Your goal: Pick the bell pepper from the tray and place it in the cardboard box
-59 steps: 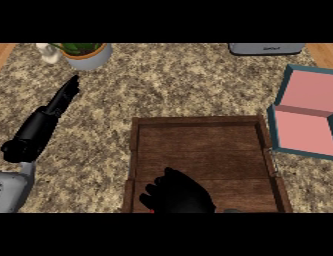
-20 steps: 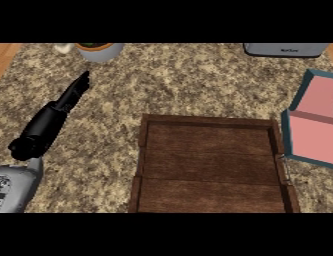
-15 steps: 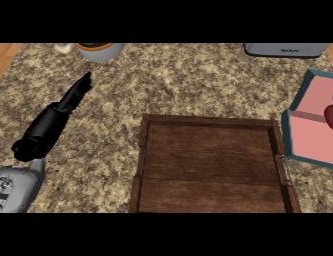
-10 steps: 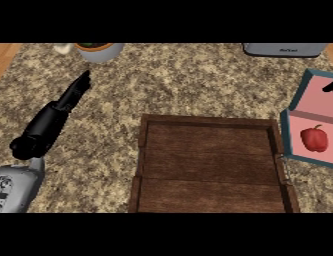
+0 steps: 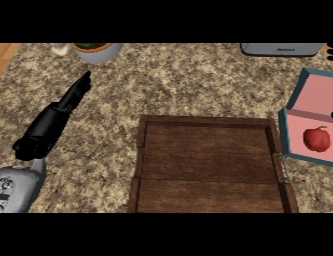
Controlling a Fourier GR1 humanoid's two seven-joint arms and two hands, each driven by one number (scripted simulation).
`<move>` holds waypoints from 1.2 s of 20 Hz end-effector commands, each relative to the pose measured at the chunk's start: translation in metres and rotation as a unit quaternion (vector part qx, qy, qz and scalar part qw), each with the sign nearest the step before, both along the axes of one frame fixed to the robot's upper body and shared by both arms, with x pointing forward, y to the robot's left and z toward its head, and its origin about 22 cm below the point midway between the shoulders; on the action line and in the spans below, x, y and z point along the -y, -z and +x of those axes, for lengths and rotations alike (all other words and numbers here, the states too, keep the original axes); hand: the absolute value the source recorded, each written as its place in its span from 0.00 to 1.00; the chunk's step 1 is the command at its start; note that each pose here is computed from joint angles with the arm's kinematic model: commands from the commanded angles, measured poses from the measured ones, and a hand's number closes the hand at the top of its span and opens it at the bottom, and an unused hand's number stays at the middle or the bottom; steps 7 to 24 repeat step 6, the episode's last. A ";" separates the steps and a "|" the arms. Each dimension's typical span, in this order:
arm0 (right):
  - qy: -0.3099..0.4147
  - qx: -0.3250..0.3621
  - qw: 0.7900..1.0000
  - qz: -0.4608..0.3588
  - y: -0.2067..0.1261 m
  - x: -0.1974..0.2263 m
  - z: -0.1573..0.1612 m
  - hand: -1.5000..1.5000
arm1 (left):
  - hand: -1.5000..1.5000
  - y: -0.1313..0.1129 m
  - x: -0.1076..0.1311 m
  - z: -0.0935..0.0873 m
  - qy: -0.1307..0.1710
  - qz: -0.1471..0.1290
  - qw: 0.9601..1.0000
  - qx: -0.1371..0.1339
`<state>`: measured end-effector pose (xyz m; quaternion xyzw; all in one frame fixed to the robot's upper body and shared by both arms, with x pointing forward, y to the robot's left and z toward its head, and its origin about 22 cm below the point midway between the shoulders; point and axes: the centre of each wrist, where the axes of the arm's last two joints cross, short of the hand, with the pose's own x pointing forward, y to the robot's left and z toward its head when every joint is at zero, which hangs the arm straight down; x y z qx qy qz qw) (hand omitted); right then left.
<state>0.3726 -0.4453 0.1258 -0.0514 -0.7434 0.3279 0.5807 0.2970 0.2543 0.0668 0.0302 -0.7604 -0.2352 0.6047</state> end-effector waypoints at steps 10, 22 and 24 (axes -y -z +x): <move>0.059 -0.039 0.975 0.208 -0.011 0.060 -0.022 0.00 | 0.50 -0.007 0.005 0.004 0.019 -0.004 1.000 0.017; 0.059 -0.039 0.975 0.208 -0.011 0.060 -0.022 0.00 | 0.50 -0.007 0.005 0.004 0.019 -0.004 1.000 0.017; 0.059 -0.039 0.975 0.208 -0.011 0.060 -0.022 0.00 | 0.50 -0.007 0.005 0.004 0.019 -0.004 1.000 0.017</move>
